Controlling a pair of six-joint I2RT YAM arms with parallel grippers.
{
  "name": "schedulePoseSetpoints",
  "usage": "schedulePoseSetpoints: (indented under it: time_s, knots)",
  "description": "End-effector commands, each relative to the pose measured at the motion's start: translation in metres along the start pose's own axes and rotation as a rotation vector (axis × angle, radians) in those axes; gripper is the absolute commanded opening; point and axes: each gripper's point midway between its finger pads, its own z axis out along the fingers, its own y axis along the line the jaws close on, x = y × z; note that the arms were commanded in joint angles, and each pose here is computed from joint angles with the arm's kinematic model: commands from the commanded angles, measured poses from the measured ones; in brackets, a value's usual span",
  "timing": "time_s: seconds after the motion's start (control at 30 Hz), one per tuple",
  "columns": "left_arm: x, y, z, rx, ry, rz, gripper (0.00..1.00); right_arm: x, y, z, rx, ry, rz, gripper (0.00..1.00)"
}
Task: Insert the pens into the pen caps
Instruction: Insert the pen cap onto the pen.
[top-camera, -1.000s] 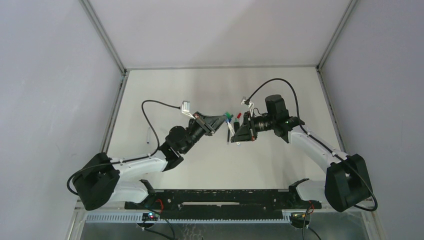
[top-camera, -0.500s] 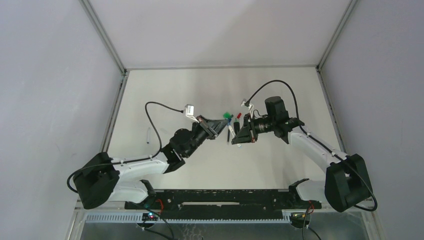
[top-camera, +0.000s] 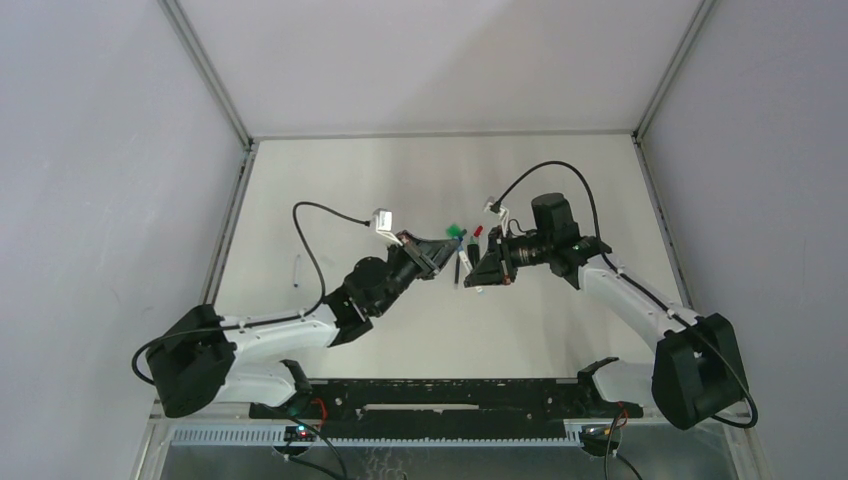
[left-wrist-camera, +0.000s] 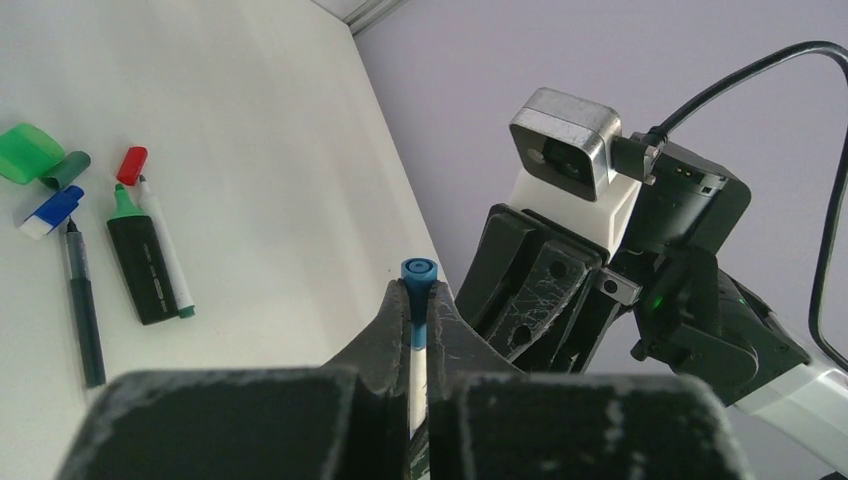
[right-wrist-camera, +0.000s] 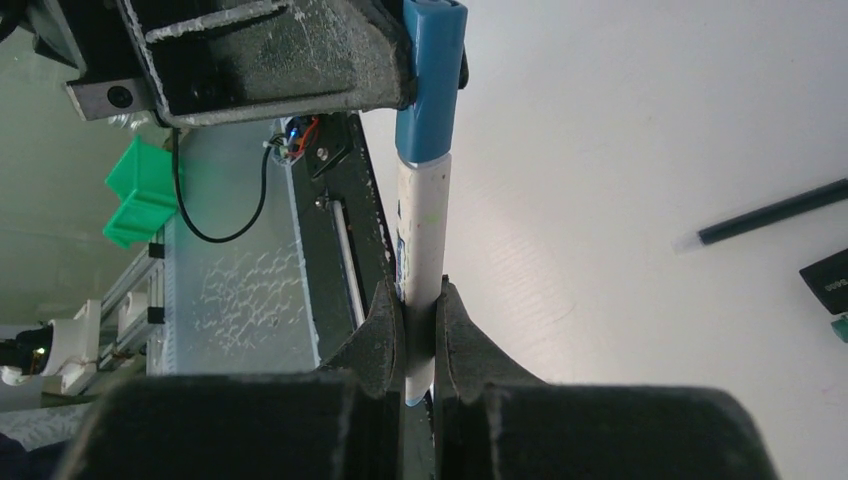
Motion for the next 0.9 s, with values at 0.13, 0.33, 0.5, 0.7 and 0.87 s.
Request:
schedulePoseSetpoints:
  time_s: [0.13,0.33,0.5,0.7,0.87]
  knots:
    - [0.046,-0.017,0.003,0.016,0.131,0.037,0.00,-0.035,-0.005,-0.010,0.053,-0.125,-0.047,0.00]
    - [0.046,-0.027,-0.001,0.077,0.137,0.049,0.06,-0.037,0.002,-0.019,0.031,-0.144,-0.122,0.00]
    - [0.037,-0.037,-0.008,0.115,0.122,0.070,0.23,-0.035,0.010,-0.022,0.008,-0.137,-0.201,0.00]
    - [0.028,-0.040,-0.018,0.131,0.101,0.089,0.43,-0.036,0.018,-0.025,-0.024,-0.140,-0.234,0.00]
    - [0.021,-0.034,-0.036,0.143,0.084,0.122,0.58,-0.039,0.026,-0.033,-0.052,-0.156,-0.264,0.00]
